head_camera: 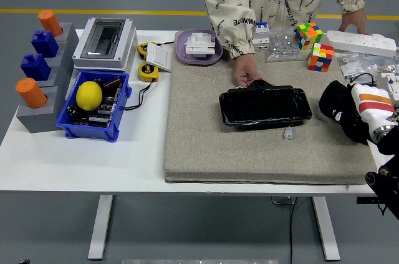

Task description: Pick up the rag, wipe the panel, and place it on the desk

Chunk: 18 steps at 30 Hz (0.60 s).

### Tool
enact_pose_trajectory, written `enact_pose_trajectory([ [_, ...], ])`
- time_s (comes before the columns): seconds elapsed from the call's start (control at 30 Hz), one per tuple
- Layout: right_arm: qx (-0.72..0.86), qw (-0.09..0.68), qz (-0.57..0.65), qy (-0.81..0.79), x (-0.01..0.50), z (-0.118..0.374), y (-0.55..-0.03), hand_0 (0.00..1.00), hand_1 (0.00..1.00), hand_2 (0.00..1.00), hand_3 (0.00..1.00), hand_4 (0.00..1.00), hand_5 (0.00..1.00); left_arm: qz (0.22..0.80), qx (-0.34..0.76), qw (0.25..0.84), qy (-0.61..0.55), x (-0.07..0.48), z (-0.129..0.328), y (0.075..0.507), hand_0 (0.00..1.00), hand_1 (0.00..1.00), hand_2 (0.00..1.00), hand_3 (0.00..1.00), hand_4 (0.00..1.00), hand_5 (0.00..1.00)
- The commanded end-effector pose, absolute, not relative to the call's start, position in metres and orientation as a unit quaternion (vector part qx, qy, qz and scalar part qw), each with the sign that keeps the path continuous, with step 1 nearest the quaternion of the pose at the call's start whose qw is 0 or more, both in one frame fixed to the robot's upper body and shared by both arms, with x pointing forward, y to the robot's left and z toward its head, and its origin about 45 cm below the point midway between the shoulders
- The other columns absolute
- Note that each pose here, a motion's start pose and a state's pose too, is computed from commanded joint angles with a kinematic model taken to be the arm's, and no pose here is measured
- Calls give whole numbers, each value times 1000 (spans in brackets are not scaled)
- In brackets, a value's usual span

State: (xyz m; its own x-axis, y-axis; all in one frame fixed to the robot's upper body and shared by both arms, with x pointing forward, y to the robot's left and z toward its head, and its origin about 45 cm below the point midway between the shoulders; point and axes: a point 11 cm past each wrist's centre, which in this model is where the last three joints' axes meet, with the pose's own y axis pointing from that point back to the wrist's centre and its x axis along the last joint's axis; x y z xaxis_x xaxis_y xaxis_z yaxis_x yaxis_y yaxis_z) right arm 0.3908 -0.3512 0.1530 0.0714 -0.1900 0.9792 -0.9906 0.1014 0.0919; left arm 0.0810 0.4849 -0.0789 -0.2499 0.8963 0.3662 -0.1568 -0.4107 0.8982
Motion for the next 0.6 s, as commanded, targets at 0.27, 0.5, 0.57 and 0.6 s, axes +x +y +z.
enact_pose_trajectory([
  [0.27, 542, 502, 390, -550, 386, 144, -350, 412, 489, 536, 515, 699, 182, 690, 478, 382, 387, 81, -79, 484, 653, 660, 696, 581, 675, 436],
  [0.5, 542, 509, 382, -549, 383, 139, -353, 412, 489, 536, 515, 699, 182, 690, 478, 381, 387, 81, -79, 485, 653, 660, 695, 581, 675, 436],
  [0.57, 542, 510, 381, -549, 383, 139, -353, 412, 489, 536, 515, 699, 182, 690, 479, 380, 387, 80, -79, 485, 653, 660, 695, 581, 675, 436],
  [0.6, 542, 511, 380, -549, 382, 138, -353, 412, 489, 536, 515, 699, 182, 690, 479, 380, 387, 80, -79, 485, 653, 660, 695, 581, 675, 436],
])
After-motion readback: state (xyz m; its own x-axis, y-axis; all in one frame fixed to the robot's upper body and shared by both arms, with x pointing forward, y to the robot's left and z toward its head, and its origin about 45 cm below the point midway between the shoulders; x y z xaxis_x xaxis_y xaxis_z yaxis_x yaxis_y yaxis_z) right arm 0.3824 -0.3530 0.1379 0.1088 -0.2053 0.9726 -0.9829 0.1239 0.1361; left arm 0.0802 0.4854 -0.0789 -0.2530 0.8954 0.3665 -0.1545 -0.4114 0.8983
